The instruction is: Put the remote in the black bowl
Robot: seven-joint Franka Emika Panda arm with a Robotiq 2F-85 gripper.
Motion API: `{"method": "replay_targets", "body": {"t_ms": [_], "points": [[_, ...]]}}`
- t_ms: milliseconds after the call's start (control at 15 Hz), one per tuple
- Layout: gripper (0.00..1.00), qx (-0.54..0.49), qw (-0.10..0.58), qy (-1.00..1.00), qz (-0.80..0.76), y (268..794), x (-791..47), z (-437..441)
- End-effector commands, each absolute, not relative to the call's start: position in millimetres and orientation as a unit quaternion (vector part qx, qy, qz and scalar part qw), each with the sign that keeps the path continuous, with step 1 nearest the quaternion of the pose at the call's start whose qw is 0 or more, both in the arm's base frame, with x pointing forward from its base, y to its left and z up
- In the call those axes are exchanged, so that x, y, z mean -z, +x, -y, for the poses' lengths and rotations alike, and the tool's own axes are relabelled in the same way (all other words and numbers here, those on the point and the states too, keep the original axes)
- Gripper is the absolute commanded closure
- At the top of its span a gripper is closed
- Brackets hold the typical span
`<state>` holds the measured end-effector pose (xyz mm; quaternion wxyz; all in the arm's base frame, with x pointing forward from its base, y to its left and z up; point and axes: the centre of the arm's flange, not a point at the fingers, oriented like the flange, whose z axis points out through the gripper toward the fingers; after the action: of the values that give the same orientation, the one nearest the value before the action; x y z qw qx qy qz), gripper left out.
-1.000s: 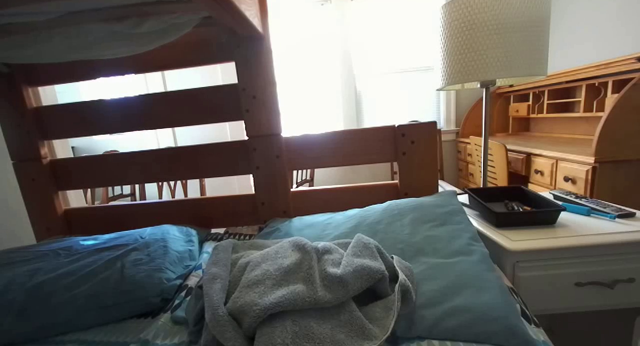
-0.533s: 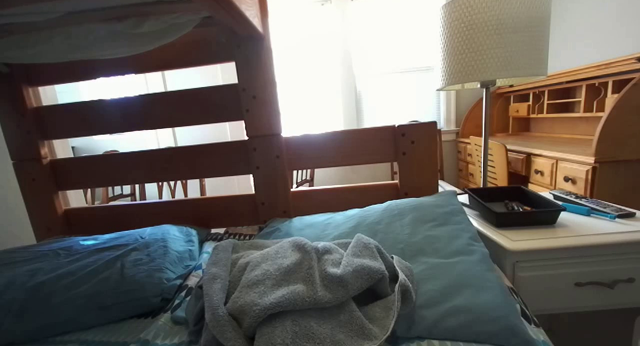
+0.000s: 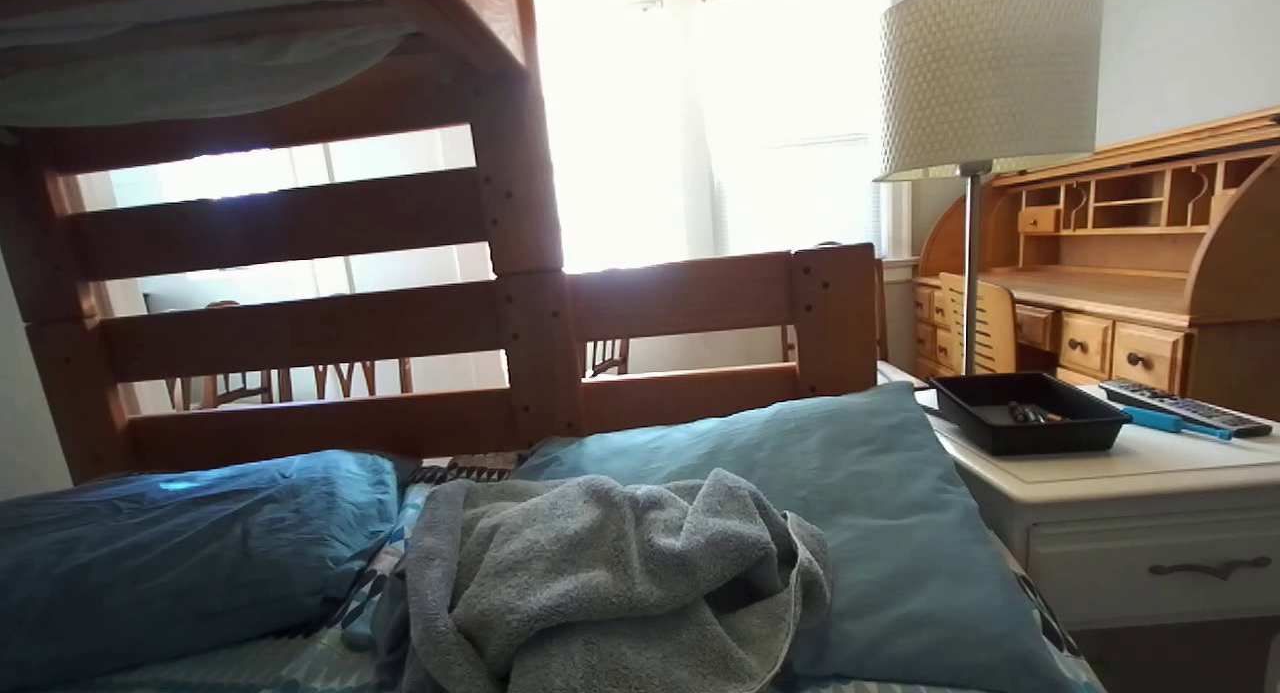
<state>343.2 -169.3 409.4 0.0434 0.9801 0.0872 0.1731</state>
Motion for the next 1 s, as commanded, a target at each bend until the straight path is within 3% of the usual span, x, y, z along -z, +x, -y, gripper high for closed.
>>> {"method": "replay_targets", "body": {"t_ms": [0,267,333,667,933], "points": [[0.00,-0.184,0.069,0.980,-0.022,392,-371,187],[0.00,-0.189,0.073,0.978,0.053,416,-348,190],[0.00,-0.193,0.072,0.978,0.022,393,-356,185],[0.00,-0.183,0.072,0.980,0.040,408,-346,187],[0.00,-0.204,0.114,0.970,0.071,440,-302,197]]}}
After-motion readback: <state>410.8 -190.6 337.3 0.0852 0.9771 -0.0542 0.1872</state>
